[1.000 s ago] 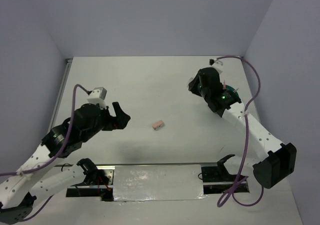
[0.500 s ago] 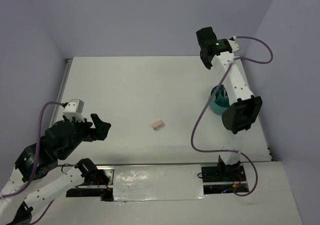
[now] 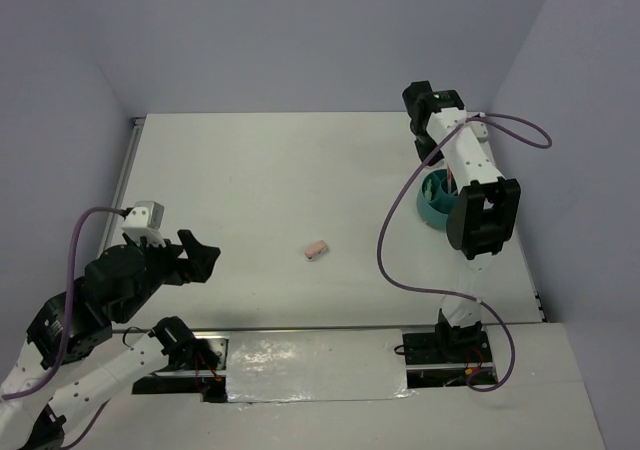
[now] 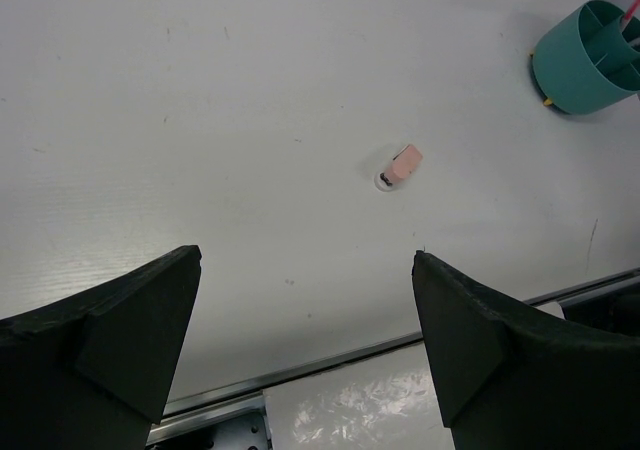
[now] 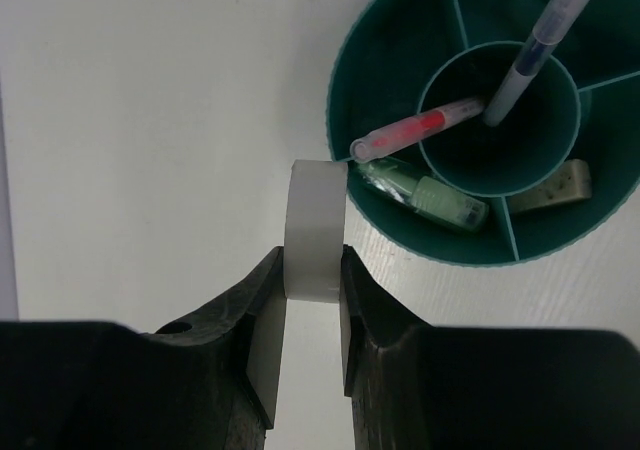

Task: Sort the stationery into containers
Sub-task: Place the stationery in the storage box.

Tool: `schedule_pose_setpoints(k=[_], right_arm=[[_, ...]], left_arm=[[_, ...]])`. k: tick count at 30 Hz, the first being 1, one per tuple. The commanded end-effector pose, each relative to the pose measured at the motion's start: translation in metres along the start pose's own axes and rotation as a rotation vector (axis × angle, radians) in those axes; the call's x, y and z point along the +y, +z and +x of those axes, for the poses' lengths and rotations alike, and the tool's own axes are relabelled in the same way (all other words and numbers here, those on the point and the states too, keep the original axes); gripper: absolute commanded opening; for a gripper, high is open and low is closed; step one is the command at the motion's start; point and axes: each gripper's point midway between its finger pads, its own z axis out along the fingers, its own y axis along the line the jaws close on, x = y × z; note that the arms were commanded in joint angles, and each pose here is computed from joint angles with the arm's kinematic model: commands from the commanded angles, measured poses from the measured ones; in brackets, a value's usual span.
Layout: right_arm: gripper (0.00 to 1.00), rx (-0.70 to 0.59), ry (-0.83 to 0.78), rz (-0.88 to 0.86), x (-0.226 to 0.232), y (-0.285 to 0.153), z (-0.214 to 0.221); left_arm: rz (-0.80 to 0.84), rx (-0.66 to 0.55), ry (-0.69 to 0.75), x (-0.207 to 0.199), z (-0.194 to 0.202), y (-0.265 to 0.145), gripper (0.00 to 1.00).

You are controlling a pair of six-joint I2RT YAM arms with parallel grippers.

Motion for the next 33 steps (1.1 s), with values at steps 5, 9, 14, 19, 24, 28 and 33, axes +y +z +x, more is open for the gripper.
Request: schedule_pose_setpoints(k=[5,9,14,19,24,28,33], right_arm=[[0.0,-0.074,0.009,0.166,-0.048,0.017,-0.035],[0.0,-0.098,0.008,0.173,-0.052,0.019,-0.046],[0.0,-0.09,-0.012,0.185,-0.05,0.025,-0.047],[0.03,-0.09,-0.039,0.176,-0.042,0.027,-0.047],[0.14,-0.095,-0.038,0.184,-0.05,0.027,-0.048],[0.29,-0.093,-0.042,0.184,-0.049,0.028,-0.047],[0.31,-0.081,-0.053,0.177,-0.047,0.03,-0.044]], left_arm=[[0.038,-0.037,-0.001,-0.005,-0.007,-0.003,0.99],[0.039,-0.03,0.004,-0.006,-0.006,-0.002,0.99],[0.041,-0.032,0.003,-0.006,-0.006,-0.002,0.99],[0.044,-0.037,0.002,-0.006,-0.006,-0.003,0.99],[0.049,-0.036,0.005,-0.006,-0.006,-0.003,0.99],[0.054,-0.041,0.002,-0.006,-0.006,-0.004,0.99],[0.057,-0.052,-0.004,-0.006,-0.008,-0.007,0.99]])
